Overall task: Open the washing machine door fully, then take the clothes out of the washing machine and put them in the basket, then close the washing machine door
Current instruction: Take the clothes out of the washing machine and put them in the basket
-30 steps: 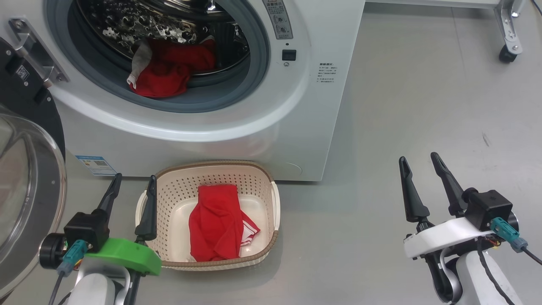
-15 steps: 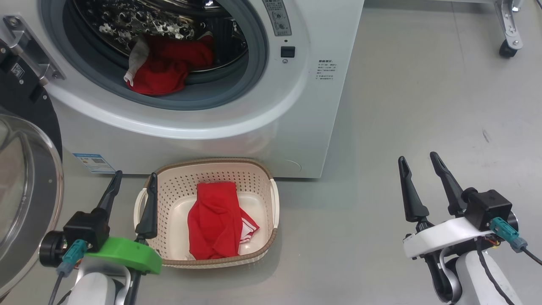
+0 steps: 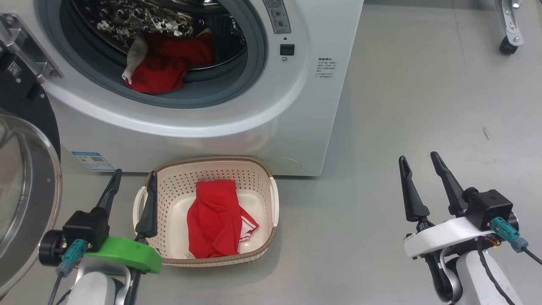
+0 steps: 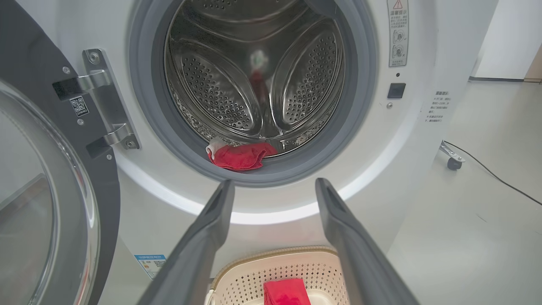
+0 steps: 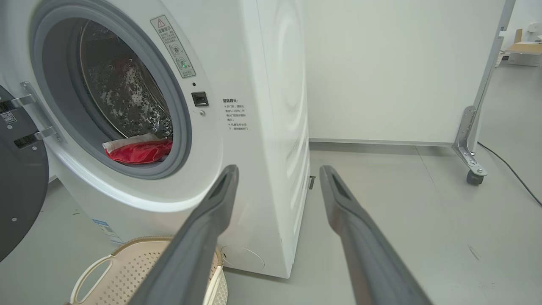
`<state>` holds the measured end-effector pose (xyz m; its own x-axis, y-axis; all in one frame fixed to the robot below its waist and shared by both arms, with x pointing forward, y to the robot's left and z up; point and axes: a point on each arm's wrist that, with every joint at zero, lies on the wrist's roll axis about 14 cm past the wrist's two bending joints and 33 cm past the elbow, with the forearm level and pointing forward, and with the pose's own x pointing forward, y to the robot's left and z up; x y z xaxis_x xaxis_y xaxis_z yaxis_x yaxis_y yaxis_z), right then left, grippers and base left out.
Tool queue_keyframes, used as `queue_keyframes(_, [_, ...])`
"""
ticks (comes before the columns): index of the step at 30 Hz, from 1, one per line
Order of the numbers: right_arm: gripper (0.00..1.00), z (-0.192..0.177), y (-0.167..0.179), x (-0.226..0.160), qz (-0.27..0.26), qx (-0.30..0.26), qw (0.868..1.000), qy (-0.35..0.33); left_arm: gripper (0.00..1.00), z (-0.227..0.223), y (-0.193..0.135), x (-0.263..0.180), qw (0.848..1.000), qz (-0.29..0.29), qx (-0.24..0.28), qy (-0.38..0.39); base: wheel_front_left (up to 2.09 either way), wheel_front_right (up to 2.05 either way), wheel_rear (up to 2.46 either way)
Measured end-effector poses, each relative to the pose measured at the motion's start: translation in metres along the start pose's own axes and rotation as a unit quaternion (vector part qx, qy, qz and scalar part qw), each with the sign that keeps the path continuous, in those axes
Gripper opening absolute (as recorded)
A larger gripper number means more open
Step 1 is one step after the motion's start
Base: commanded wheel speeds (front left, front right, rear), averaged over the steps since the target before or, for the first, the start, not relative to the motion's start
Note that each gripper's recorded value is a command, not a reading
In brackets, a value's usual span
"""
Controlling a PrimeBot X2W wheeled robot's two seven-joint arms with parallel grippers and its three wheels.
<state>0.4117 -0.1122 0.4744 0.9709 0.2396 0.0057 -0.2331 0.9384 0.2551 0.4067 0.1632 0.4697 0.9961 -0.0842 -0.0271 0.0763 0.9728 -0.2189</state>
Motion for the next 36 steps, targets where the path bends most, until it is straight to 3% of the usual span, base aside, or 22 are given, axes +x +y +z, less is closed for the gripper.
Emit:
queue_keyframes(24, [1.0, -0.015, -0.006, 0.004, -0.002, 0.001, 1.0, 0.019, 1.0, -0.013, -0.002, 0.009, 1.0, -0.005, 0.006, 0.02, 0.0, 0.0, 0.0])
queue_keyframes(36, [1.0, -0.039, -0.02, 0.017, -0.018, 0.012, 0.999, 0.044, 1.0, -0.034, 0.004, 0.057, 0.995, -0.023, 0.063, 0.071, 0.0, 0.0, 0.0])
